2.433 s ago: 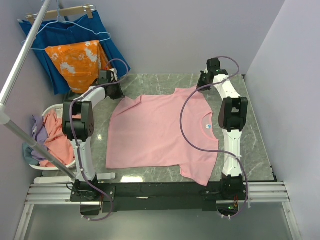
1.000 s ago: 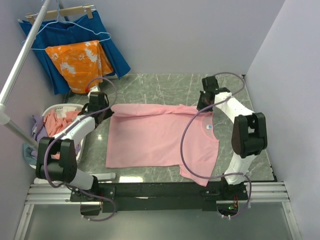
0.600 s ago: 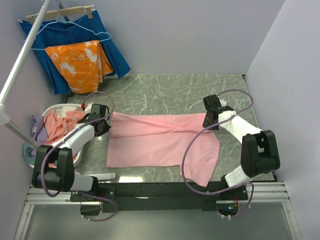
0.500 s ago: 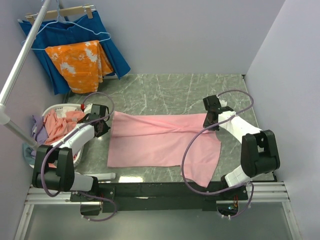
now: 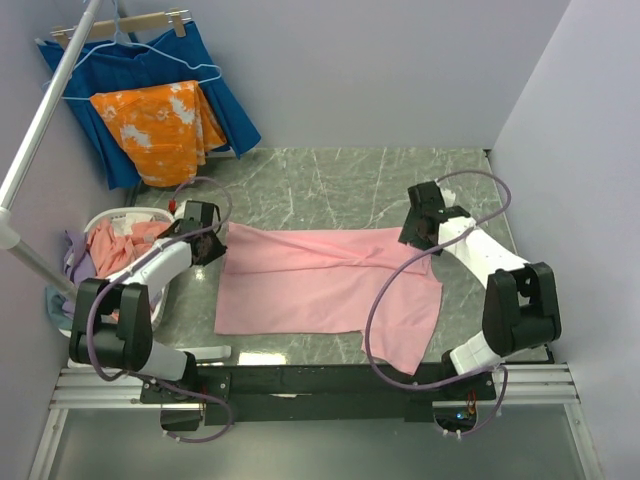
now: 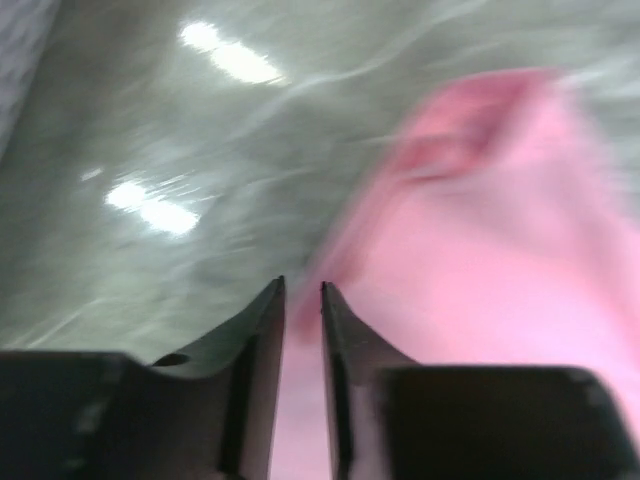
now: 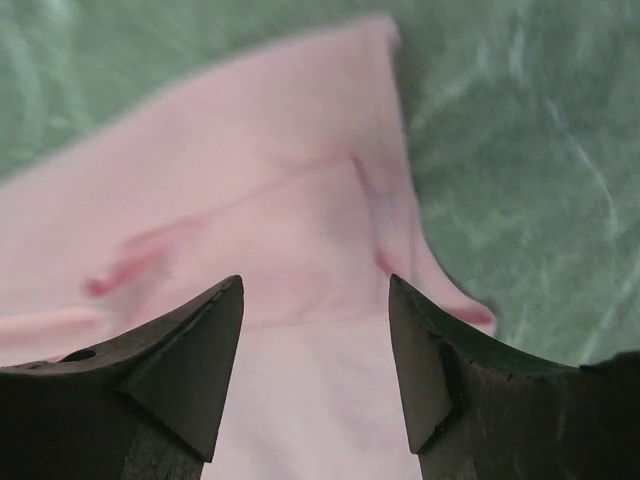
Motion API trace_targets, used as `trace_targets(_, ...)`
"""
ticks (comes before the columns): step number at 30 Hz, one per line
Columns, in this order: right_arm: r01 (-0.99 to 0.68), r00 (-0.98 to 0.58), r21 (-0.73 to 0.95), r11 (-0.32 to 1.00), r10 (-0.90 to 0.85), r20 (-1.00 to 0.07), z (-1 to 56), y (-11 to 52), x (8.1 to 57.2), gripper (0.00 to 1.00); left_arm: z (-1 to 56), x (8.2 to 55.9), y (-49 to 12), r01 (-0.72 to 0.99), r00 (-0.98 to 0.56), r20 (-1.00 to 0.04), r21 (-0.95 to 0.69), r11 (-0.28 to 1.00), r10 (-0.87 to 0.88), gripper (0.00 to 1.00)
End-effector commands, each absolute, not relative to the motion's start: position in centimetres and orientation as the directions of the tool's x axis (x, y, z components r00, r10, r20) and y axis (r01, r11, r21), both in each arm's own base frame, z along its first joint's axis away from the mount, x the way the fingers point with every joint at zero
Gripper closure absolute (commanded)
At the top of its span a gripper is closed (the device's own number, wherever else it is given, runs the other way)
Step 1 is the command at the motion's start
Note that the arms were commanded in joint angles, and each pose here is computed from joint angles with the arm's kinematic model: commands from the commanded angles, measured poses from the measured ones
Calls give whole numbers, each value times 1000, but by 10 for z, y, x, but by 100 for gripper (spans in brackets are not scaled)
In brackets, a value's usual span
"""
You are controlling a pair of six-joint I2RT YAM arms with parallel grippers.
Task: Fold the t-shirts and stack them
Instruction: Fold the flattened tshirt in 1/3 of the way
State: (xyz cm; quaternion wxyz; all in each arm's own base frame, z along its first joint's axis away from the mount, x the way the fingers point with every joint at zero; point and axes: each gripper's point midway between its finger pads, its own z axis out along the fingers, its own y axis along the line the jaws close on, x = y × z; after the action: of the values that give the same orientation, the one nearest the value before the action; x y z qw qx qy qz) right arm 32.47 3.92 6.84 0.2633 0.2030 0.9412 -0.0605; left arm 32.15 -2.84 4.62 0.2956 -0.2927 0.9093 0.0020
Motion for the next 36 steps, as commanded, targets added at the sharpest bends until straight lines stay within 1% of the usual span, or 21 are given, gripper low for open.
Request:
trace_targets(1,350,-730,126,928,355,-584,99,67,375,33,104,380,-69,-349,-597,-604,-398,849,-528,71)
trace_targets(2,335,-730,144,931,353,-586,102,72,384,33,103,383,-71,-346,-607,-597,-395,851,-524,71)
trace_targets(5,302,-757,186,935,353,-550,92,88,395,34,99,396,-78,-327,-635,-590,-381,865,-499,71)
trace_targets(10,270,-778,234,934,355,-519,83,103,405,34,74,398,-86,-315,-678,-548,-387,867,-491,74)
trace_targets(15,264,-799,230,937,346,-492,69,105,400,34,58,386,-86,-337,-706,-508,-372,865,-494,74)
trace_targets(19,260,-811,229,938,341,-476,60,106,395,34,51,375,-84,-341,-713,-503,-361,868,-489,74)
trace_targets(23,253,-825,234,939,336,-455,53,109,391,34,42,359,-76,-370,-726,-489,-314,874,-483,74)
trace_targets(25,248,-827,235,940,332,-454,52,110,388,34,38,352,-68,-392,-723,-496,-279,877,-481,72)
trace_targets(28,243,-832,233,942,326,-449,50,111,385,34,38,345,-64,-413,-707,-505,-274,869,-495,72)
trace_targets(30,240,-836,231,943,322,-443,48,112,383,34,46,346,-63,-420,-681,-528,-286,861,-507,70)
trace_targets(32,236,-840,233,943,319,-439,47,113,382,34,45,341,-59,-433,-671,-536,-278,858,-512,66)
trace_targets(36,229,-844,232,945,312,-436,45,116,381,34,49,339,-50,-455,-646,-564,-256,853,-514,62)
